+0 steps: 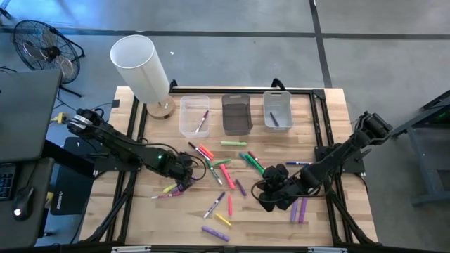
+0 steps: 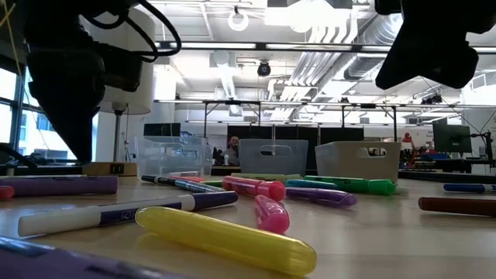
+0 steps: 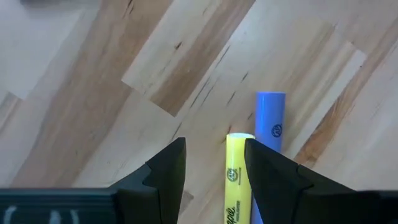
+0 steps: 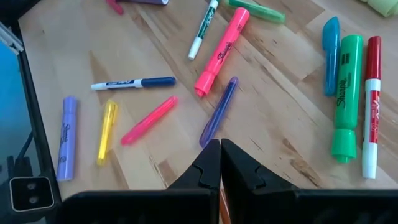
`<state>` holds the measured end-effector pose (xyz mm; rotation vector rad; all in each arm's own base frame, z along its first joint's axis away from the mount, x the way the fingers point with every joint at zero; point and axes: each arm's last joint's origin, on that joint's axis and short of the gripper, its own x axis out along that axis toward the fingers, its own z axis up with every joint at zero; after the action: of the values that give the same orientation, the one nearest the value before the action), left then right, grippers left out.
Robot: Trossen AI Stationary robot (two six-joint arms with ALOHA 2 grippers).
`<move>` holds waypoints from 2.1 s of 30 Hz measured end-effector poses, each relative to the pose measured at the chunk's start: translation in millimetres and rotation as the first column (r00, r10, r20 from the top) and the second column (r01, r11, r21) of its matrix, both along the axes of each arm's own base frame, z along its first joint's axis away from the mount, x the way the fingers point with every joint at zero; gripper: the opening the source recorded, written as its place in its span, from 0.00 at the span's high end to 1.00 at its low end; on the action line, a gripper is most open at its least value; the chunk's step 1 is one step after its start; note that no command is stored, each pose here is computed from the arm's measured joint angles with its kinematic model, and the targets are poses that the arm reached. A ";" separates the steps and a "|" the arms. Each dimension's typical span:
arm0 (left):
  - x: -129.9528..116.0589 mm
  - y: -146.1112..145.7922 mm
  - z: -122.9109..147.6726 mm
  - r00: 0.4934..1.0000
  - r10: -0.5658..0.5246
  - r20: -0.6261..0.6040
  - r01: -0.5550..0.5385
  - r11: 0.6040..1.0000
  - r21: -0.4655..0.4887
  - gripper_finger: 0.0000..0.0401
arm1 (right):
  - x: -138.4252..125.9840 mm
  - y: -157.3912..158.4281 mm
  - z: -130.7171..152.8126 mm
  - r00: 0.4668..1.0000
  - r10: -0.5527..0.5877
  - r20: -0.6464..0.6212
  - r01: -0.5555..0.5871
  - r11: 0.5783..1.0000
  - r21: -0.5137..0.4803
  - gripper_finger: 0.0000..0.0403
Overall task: Pick & Place Markers
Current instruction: Put the yellow highlighter into the black bin
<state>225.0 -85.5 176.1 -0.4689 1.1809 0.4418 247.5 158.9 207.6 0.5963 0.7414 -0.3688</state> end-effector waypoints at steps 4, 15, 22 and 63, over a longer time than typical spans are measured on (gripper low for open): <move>-2.3 -3.5 -0.7 0.999 -0.013 -0.033 0.011 0.998 -0.064 0.60 | 0.1 -0.1 0.0 1.000 -0.001 0.001 0.001 1.000 0.000 1.00; -32.2 -44.2 -2.4 0.993 0.012 -0.114 -0.025 0.994 -0.108 0.70 | 0.5 -0.8 0.2 1.000 0.007 0.000 -0.007 1.000 -0.011 1.00; -44.1 -55.8 -5.4 0.993 0.014 -0.119 -0.025 0.995 -0.098 0.71 | 0.7 -1.3 0.3 1.000 0.012 0.004 -0.012 0.999 -0.031 1.00; -40.4 3.4 -42.8 0.977 -0.035 -0.212 0.028 0.999 -0.036 0.71 | 12.5 -22.1 0.8 0.994 -0.106 0.026 0.107 0.994 -0.040 1.00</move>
<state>184.6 -82.0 133.3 -0.4378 1.4021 0.4539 260.0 136.8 208.4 0.6020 0.6791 -0.4733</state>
